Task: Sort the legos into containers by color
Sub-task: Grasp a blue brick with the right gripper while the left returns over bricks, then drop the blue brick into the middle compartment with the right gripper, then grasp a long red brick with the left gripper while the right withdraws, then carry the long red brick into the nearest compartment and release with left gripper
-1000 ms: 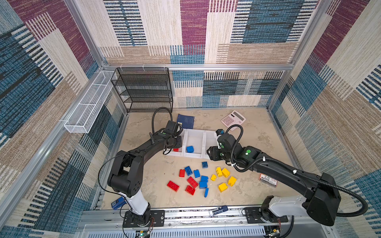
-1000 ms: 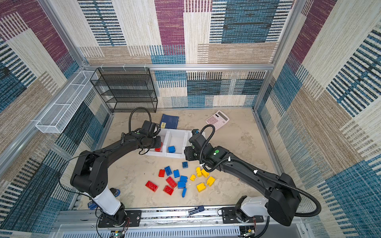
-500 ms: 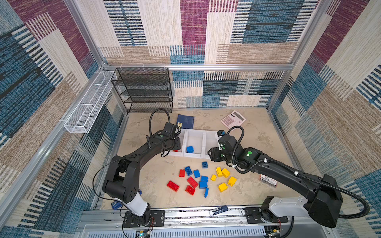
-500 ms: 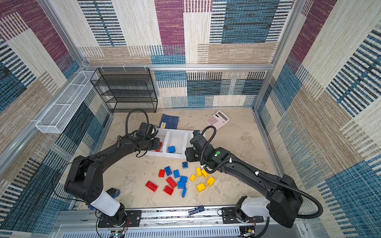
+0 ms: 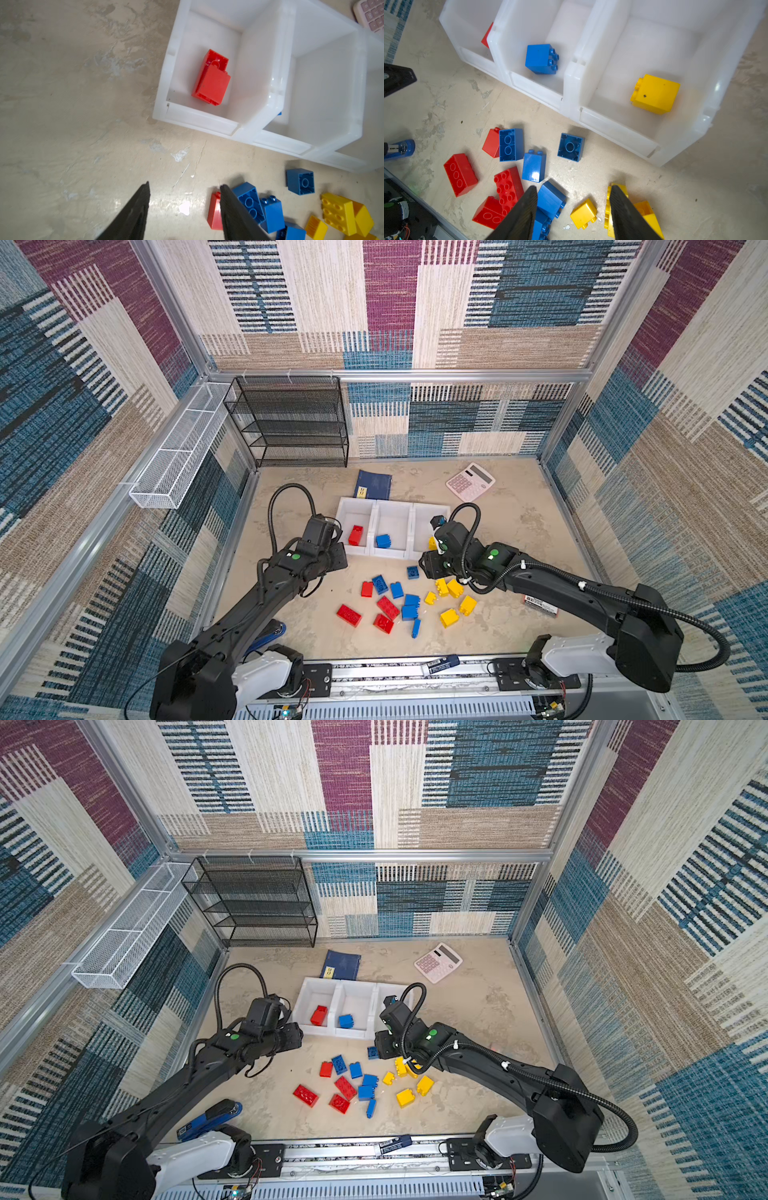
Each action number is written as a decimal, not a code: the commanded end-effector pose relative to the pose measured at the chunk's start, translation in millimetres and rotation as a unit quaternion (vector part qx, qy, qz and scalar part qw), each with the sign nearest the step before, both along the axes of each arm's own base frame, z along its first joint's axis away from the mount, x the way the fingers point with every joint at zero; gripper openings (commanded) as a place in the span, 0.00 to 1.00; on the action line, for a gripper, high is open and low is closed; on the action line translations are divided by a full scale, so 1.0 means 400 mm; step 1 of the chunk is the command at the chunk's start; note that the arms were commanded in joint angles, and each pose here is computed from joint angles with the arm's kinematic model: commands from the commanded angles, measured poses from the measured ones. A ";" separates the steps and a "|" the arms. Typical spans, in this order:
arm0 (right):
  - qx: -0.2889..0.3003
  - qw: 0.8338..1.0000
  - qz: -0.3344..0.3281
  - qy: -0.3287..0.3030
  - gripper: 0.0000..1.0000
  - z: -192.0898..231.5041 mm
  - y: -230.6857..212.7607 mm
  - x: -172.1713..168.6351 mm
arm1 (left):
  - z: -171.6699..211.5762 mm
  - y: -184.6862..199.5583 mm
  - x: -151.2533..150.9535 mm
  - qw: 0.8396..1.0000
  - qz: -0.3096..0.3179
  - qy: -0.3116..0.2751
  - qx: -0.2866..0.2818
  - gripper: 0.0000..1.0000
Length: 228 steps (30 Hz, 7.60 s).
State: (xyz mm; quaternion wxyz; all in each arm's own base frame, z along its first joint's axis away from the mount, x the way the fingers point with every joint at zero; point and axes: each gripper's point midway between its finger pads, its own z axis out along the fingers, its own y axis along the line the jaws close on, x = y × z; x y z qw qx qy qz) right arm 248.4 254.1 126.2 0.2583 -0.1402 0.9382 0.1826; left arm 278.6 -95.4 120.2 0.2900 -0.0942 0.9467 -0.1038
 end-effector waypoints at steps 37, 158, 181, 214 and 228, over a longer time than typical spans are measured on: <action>-0.093 0.980 0.156 0.075 0.56 -0.194 0.310 -0.060 | -0.034 0.028 -0.081 0.997 0.044 -0.034 -0.055 0.58; 0.011 0.999 0.031 0.016 0.57 0.023 0.076 0.097 | -0.219 -0.154 -0.251 0.986 -0.049 0.158 -0.024 0.61; 0.004 0.999 0.033 0.030 0.55 -0.002 0.070 0.085 | -0.091 -0.201 -0.132 0.989 -0.117 0.085 0.026 0.28; -0.021 0.998 0.050 0.042 0.57 -0.040 0.063 0.075 | -0.078 -0.156 0.345 0.990 -0.127 0.062 -0.027 0.45; -0.032 0.998 0.032 0.034 0.58 -0.032 0.030 0.067 | -0.018 -0.127 0.253 0.993 -0.098 0.038 -0.050 0.60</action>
